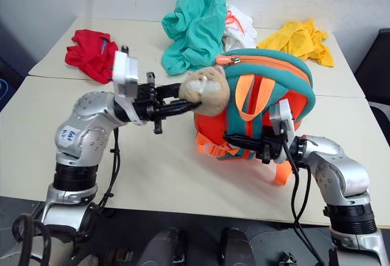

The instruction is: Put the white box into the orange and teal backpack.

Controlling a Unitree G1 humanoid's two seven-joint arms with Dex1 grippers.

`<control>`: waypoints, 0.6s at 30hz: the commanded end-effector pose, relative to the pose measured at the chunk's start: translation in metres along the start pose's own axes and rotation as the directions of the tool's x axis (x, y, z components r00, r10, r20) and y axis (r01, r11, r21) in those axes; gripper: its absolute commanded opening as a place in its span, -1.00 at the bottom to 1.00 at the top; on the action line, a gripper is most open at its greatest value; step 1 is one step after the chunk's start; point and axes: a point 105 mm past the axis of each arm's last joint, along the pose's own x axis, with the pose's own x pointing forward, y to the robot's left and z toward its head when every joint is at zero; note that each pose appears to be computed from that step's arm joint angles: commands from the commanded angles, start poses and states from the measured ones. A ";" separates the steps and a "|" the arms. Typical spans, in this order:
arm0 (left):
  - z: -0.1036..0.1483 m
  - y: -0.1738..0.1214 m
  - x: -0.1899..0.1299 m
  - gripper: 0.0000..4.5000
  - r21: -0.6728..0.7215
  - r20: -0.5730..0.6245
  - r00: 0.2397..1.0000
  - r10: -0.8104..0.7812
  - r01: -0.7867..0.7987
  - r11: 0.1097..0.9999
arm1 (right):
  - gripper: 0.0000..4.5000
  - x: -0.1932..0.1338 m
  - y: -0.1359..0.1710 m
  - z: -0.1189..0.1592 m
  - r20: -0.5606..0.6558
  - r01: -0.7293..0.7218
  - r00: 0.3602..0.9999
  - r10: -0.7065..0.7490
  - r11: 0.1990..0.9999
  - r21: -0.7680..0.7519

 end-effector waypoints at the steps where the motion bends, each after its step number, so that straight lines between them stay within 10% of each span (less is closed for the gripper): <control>1: 0.017 0.029 -0.027 -0.76 0.066 -0.024 0.995 0.095 -0.093 0.993 | -0.98 0.002 0.005 0.003 0.009 -0.008 1.000 0.008 1.000 -0.019; 7: -0.069 0.063 -0.076 -0.76 0.101 -0.433 0.865 0.253 -0.232 0.967 | -0.98 0.000 0.003 0.003 0.024 0.017 1.000 -0.016 0.999 -0.027; 18: -0.132 0.015 -0.066 -0.63 -0.168 -0.387 0.913 0.129 -0.207 0.964 | -0.98 -0.004 0.001 0.004 0.074 0.085 0.994 -0.084 0.996 -0.008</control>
